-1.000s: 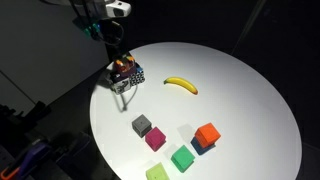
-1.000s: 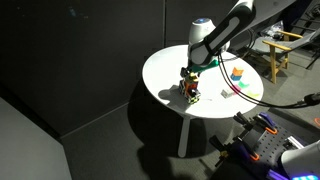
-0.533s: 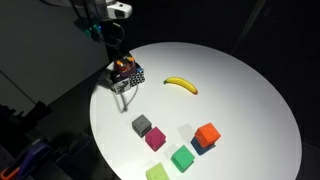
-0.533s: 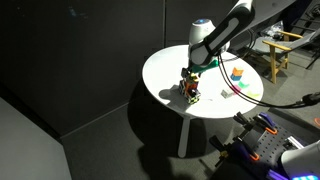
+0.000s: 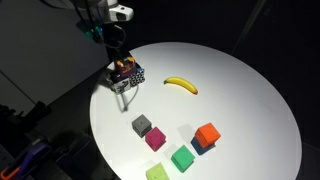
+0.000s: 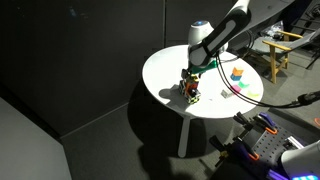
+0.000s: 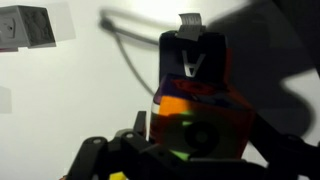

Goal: Put the plush block on the table

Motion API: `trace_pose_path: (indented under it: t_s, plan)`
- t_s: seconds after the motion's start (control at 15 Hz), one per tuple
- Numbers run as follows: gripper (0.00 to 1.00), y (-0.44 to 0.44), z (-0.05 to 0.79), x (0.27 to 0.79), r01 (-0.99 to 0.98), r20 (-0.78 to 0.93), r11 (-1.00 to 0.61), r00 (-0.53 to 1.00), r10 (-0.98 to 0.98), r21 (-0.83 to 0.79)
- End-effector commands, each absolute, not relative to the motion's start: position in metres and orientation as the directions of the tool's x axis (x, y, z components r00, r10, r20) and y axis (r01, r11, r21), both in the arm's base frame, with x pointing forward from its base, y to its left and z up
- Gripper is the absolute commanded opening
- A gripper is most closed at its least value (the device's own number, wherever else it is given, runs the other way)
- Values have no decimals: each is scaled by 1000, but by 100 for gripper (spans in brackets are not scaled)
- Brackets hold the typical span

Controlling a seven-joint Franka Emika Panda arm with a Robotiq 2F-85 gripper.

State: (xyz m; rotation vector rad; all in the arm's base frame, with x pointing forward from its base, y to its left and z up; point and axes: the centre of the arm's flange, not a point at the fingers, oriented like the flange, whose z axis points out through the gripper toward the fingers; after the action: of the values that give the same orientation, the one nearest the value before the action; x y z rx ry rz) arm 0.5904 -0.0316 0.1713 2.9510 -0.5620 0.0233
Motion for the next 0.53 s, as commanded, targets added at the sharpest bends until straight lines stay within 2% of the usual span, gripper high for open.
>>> trace_pose_path:
  t_s: [0.0, 0.2, 0.47]
  plan:
    - [74, -32, 171, 600, -399, 28, -902, 916, -400, 166]
    - [51, -33, 178, 600, -419, 11, -890, 906, -424, 181]
    - [28, -42, 199, 593, -458, -2, -866, 884, -468, 202]
